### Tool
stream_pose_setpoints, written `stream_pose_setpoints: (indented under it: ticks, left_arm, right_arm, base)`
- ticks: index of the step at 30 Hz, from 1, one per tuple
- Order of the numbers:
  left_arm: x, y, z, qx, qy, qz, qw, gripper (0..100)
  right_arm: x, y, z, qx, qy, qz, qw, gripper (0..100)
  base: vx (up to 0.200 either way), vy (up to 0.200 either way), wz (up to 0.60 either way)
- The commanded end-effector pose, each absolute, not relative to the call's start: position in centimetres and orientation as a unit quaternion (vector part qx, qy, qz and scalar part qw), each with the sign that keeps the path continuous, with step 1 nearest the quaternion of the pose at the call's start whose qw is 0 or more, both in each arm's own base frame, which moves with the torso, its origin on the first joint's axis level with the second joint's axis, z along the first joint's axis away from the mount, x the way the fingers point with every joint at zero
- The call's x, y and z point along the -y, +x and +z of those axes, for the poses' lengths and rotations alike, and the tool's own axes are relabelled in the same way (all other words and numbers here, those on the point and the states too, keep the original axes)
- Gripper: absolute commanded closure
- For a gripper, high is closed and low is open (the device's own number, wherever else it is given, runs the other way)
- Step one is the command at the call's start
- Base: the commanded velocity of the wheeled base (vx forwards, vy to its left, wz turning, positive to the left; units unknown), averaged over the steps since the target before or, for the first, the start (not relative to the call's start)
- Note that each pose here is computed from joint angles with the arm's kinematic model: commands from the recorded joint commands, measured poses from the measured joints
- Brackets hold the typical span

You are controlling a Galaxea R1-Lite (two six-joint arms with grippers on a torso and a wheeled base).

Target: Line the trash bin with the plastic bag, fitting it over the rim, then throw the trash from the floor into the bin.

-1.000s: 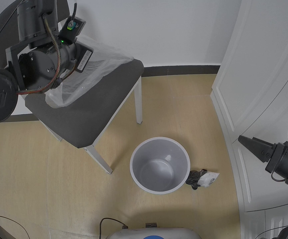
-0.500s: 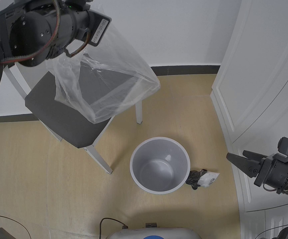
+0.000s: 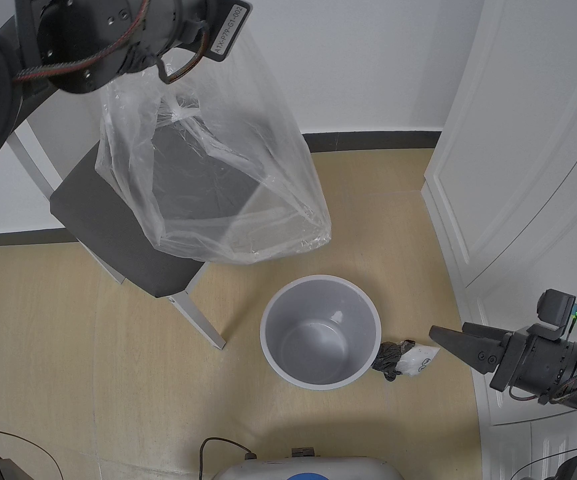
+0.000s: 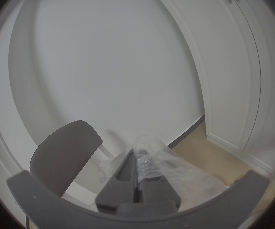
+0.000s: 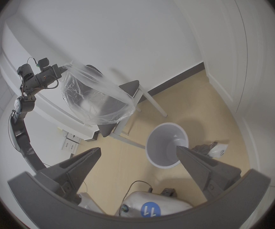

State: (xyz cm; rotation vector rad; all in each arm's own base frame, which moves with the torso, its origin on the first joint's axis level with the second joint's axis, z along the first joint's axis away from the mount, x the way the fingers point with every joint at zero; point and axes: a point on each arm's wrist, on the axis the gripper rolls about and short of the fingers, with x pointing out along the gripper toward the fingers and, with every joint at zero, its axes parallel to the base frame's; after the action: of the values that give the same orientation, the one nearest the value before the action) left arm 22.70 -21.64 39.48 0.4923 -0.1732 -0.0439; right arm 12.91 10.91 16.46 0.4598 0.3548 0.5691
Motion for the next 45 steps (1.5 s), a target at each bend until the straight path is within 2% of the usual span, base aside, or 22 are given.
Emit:
stream_pose_setpoints:
  ticks: [1, 8, 10, 21, 30, 33, 41, 45]
  left_arm:
    - [22.9, 22.7, 39.5, 0.088, 0.244, -0.035, 0.965, 100]
    - [23.8, 22.8, 39.3, 0.089, 0.243, -0.042, 0.965, 100]
    - [24.2, 22.7, 39.1, 0.088, 0.244, -0.048, 0.964, 100]
    - [24.6, 21.7, 39.6, 0.097, 0.237, -0.060, 0.965, 100]
    - [25.3, 19.9, 41.1, 0.120, 0.219, -0.078, 0.965, 100]
    - [25.3, 19.7, 41.3, 0.122, 0.217, -0.079, 0.965, 100]
    - [24.6, 19.2, 41.9, 0.128, 0.209, -0.078, 0.966, 100]
    - [24.3, 18.9, 41.9, 0.127, 0.209, -0.078, 0.966, 100]
  right_arm:
    - [-12.5, 13.2, 15.3, -0.208, 0.227, 0.287, 0.907, 0]
    - [-15.0, 12.0, 15.0, -0.245, 0.259, 0.319, 0.878, 0]
    - [-16.8, 11.9, 14.8, -0.263, 0.264, 0.322, 0.870, 0]
    - [-23.3, 16.2, 14.6, -0.262, 0.339, 0.248, 0.869, 0]
    - [-24.7, 21.4, 12.4, -0.268, 0.413, 0.162, 0.855, 0]
    - [-24.8, 22.5, 12.7, -0.249, 0.441, 0.135, 0.852, 0]
    - [-23.9, 23.4, 15.5, -0.191, 0.493, 0.115, 0.841, 0]
    - [-23.4, 23.0, 16.9, -0.176, 0.514, 0.130, 0.829, 0]
  base:
    - [0.000, 0.000, 0.00]
    - [0.000, 0.000, 0.00]
    - [0.000, 0.000, 0.00]
    - [0.000, 0.000, 0.00]
    - [0.000, 0.000, 0.00]
    - [0.000, 0.000, 0.00]
    - [0.000, 0.000, 0.00]
    - [0.000, 0.000, 0.00]
